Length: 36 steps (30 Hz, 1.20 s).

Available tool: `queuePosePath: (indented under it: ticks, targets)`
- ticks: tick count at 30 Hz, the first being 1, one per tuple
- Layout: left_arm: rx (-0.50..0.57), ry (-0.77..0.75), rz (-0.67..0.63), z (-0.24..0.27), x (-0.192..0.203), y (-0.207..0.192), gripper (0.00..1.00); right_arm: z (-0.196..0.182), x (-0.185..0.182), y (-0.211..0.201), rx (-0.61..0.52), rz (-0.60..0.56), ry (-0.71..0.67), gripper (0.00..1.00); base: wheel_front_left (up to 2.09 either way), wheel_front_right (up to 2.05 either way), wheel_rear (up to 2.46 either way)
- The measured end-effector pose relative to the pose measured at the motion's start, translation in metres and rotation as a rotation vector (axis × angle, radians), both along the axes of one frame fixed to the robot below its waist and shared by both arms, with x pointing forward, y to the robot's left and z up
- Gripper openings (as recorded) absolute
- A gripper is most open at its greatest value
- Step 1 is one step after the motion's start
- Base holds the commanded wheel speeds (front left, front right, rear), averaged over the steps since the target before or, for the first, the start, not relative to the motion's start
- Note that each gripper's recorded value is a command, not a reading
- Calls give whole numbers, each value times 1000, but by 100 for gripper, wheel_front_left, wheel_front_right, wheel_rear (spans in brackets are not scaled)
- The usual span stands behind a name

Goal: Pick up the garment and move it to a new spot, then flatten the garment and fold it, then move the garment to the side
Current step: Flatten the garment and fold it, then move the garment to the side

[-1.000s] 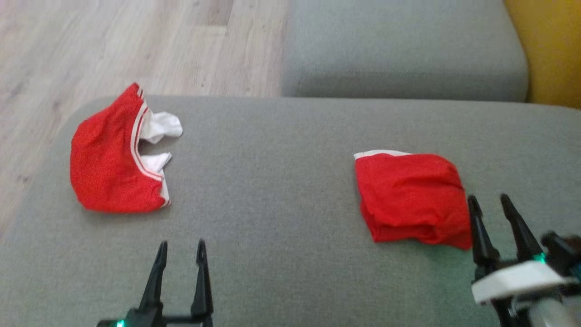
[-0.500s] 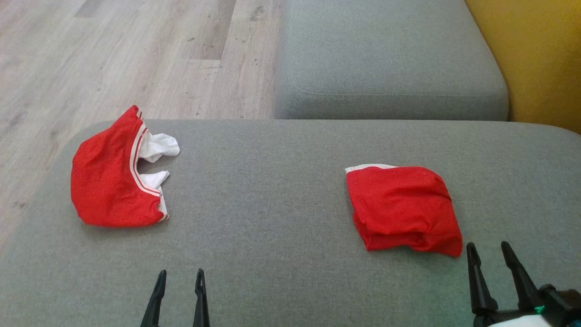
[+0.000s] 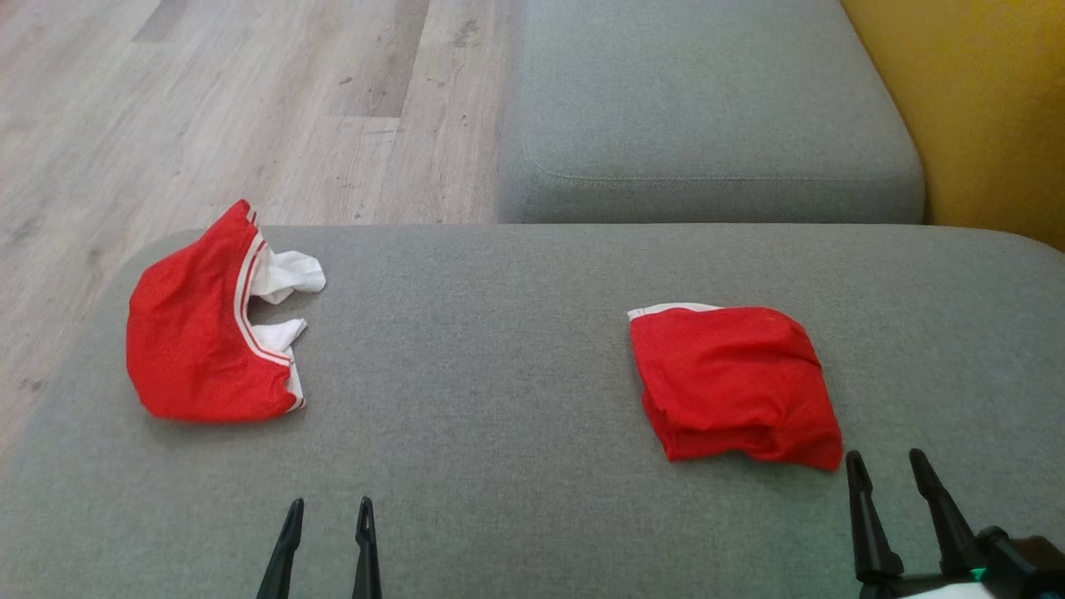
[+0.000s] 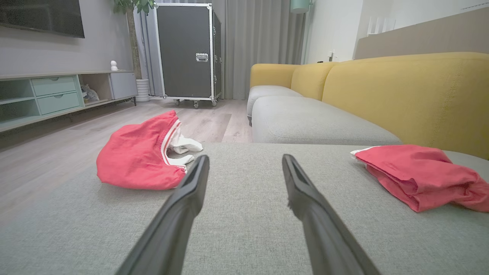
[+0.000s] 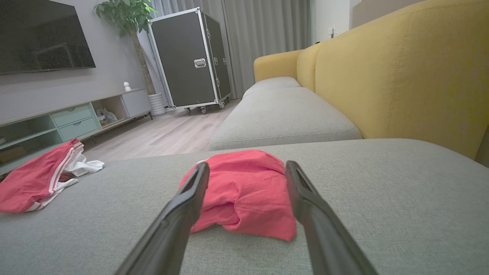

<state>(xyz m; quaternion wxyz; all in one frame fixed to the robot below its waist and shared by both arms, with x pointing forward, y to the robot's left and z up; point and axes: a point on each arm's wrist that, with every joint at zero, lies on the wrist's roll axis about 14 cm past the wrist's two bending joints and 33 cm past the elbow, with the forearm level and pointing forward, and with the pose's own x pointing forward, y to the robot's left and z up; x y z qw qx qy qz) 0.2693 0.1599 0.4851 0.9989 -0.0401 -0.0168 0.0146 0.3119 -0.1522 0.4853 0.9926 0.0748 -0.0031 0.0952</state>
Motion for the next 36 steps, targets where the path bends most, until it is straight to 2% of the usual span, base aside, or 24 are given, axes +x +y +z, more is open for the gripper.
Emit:
queuePosePath:
  ticks: [11,21,28,31,36]
  targets:
    - [12,12,-23,-2,5,-6,100,-5,-4,-6,-13,-20,15,100,0,0,0]
    - [1,59,-60,-11,19,-18,100,-42,2,-17,-49,-31,142,100,0,0,0]
    - [-10,32,-113,0,56,-36,100,-55,55,-32,-50,-46,195,100,0,0,0]
    - [-10,33,-118,-1,74,-40,100,-64,91,-39,-63,-49,267,100,0,0,0]
    - [-15,64,-131,-10,80,-45,100,-89,116,-40,-71,-33,407,100,0,0,0]
